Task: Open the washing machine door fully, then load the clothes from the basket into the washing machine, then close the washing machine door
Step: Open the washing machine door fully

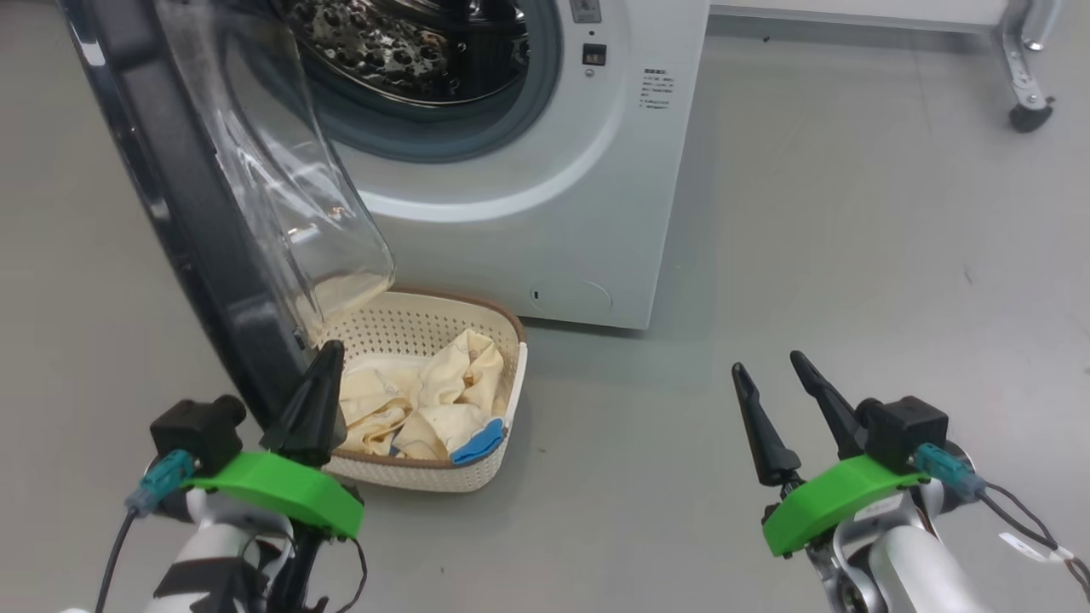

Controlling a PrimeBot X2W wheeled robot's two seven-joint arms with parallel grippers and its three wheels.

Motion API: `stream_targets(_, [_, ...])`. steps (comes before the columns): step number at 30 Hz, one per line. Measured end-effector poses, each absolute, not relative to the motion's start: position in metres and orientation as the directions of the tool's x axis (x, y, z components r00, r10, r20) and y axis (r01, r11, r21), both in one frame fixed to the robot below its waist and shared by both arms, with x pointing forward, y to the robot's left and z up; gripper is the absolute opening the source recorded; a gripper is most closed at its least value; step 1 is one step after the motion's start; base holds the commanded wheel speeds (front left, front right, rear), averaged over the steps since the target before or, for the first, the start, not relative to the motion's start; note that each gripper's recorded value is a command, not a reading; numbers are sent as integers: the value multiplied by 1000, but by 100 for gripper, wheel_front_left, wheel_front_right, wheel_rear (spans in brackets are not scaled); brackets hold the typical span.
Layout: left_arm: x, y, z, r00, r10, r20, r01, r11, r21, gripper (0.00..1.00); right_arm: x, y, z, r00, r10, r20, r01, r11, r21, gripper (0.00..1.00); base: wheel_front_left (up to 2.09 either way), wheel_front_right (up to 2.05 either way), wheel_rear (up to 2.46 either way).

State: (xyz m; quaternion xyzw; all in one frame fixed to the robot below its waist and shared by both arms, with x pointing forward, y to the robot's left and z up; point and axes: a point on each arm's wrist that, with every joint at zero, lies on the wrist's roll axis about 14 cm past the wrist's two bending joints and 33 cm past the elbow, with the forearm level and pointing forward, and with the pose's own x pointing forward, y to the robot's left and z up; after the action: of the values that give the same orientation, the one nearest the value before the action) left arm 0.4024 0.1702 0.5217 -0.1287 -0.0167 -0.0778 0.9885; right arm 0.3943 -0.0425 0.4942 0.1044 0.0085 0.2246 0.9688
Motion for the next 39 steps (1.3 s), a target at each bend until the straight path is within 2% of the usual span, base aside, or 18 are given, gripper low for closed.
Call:
stream_targets(19, [375, 243, 517, 997, 67, 38, -54, 962, -267, 0, 393, 11, 485, 819, 574, 2, -560, 799, 218, 100, 0, 0, 0])
stream_targets(39, [367, 348, 503, 944, 329, -3, -320, 916, -242, 0, 414, 30, 452, 782, 617, -86, -587, 776, 231, 100, 0, 0, 0])
